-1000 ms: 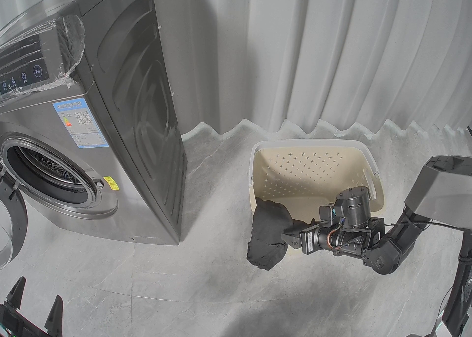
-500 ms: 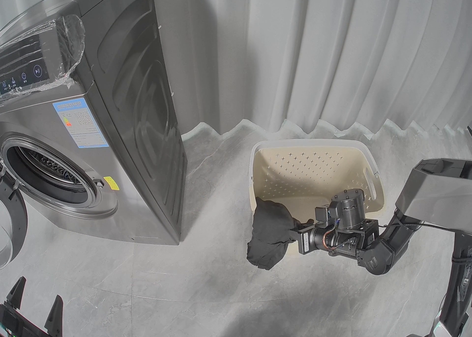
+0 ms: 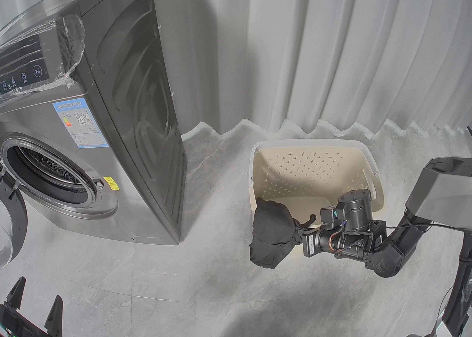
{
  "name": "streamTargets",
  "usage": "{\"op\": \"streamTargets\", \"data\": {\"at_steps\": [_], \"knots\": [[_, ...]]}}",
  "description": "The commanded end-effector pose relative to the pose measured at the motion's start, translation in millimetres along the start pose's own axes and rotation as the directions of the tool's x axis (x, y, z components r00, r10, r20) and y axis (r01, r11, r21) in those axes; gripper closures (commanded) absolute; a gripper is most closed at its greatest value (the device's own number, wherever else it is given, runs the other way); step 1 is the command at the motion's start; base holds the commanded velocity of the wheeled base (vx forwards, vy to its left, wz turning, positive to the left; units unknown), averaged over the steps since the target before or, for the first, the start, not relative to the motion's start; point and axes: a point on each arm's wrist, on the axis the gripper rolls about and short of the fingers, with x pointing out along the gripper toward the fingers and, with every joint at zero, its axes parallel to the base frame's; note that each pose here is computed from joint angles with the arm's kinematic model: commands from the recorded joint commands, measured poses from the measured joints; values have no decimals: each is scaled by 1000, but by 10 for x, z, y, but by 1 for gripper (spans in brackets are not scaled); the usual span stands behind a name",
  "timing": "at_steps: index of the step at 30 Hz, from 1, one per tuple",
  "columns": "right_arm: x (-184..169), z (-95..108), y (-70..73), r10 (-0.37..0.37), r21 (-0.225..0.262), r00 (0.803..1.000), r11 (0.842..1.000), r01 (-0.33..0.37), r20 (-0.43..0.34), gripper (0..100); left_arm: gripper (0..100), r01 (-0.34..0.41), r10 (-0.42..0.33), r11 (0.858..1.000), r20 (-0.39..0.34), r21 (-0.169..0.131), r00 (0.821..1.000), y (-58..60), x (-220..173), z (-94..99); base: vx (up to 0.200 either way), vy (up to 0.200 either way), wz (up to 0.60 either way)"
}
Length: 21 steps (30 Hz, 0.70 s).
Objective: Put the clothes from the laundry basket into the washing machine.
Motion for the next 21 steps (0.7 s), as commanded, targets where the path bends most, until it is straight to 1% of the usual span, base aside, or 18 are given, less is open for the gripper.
{"op": "streamTargets", "data": {"at_steps": [1, 2, 3, 7, 9, 12, 15, 17, 19, 21], "knots": [[-91, 10, -32, -9, -4, 1000, 1000, 9, 4, 100, 0, 0, 0, 1000, 0, 0, 1000, 1, 1, -51, 0, 0, 0], [-91, -2, -54, -15, -5, 1000, 1000, 15, -2, 100, 0, 0, 0, 1000, -2, 0, 1000, 1, 1, -53, 0, 0, 0], [-88, -4, -70, -21, -8, 1000, 1000, 21, -3, 0, 0, 0, 0, 1000, -2, 0, 1000, 1, 1, -53, 0, 0, 0], [-78, -10, -75, -21, -11, 1000, 1000, 21, -4, 0, 0, 0, 0, 1000, 0, 0, 1000, 1, 1, -51, 0, 0, 0], [-65, -8, -60, -15, -21, 1000, 1000, 15, 1, 0, 0, 0, 0, 1000, -2, -2, 1000, 1, 1, -53, 0, 0, 0], [-6, -40, -64, -14, -38, 1000, 999, 14, -8, 0, 0, 0, 0, 1000, 0, -2, 1000, 1, 1, -51, 0, 0, 0], [72, -63, -61, -13, -42, 1000, 999, 13, -11, 0, 0, -2, 2, 1000, -2, -2, 1000, 1, 1, -53, 0, 0, 0], [122, -64, -67, -13, -43, 1000, 999, 13, -2, 0, 0, 0, 0, 1000, -2, -2, 1000, 1, 1, -53, 0, 0, 0], [196, -60, -83, -13, -59, 1000, 998, 14, 19, 0, 0, 0, 0, 1000, -2, -2, 1000, 1, 1, -53, 0, 0, 0], [218, -64, -83, -11, -68, 1000, 998, 13, 25, 0, 0, -2, 2, 1000, -2, -2, 1000, 1, 1, -53, 0, 0, 0]]}}
